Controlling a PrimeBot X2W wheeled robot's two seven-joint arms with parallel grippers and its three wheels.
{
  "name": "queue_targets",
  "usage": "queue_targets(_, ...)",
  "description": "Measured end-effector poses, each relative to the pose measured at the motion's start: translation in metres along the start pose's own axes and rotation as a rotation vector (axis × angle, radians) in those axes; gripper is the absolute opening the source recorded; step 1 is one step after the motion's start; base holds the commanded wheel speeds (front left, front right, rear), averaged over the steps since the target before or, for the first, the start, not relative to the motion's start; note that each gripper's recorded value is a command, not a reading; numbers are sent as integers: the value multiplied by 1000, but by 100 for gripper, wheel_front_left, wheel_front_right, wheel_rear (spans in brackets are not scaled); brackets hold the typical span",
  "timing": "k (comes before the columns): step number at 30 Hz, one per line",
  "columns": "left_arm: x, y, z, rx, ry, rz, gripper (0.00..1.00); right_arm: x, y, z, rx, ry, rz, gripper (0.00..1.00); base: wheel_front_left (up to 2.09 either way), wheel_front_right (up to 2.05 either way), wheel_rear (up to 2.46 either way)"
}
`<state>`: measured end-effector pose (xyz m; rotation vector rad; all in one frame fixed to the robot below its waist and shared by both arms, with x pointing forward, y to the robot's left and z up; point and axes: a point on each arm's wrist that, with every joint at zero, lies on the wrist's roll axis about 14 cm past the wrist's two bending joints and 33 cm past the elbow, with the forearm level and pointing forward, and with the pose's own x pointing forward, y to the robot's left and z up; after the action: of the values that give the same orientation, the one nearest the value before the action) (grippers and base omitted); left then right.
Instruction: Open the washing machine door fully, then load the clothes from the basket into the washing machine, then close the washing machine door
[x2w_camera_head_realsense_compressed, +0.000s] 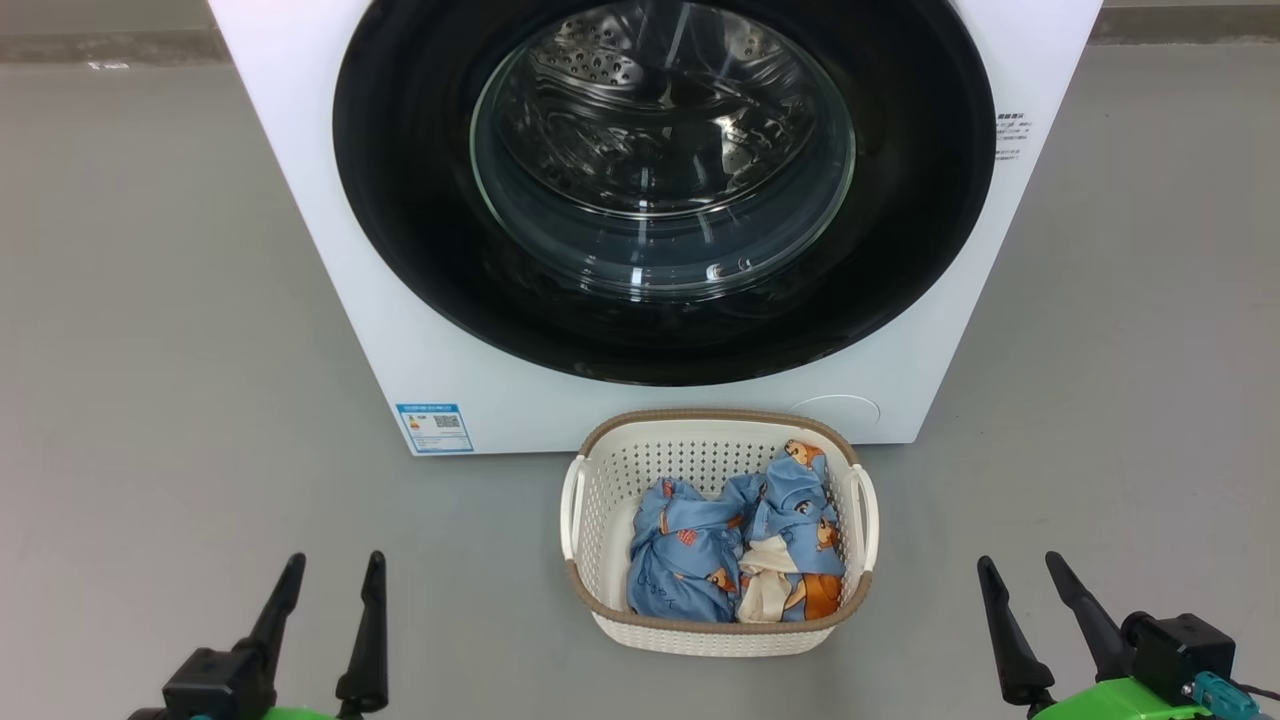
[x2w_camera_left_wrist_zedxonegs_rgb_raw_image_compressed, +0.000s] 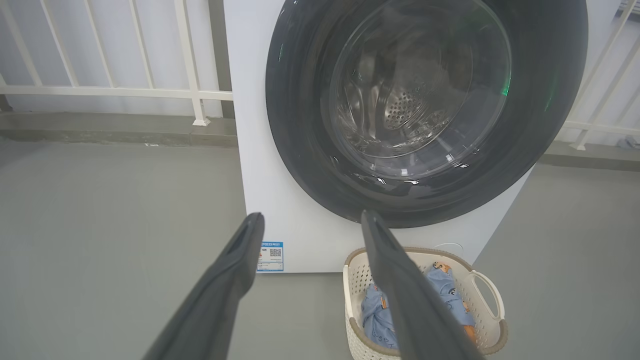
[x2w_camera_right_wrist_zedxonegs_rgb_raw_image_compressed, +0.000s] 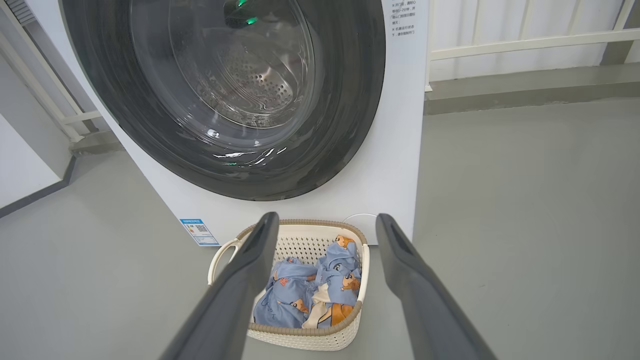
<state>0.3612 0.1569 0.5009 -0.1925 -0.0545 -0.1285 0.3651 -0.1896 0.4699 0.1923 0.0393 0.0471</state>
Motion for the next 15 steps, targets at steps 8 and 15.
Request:
queue_targets(8,1,-1,-1,7,2,-7,100,0,-3,1,-11,-2,-6,100,0,0,0)
queue_targets(15,1,-2,-3,50,11,-22,100,-1,-6,2,-11,-6,-15,100,3,3,-5)
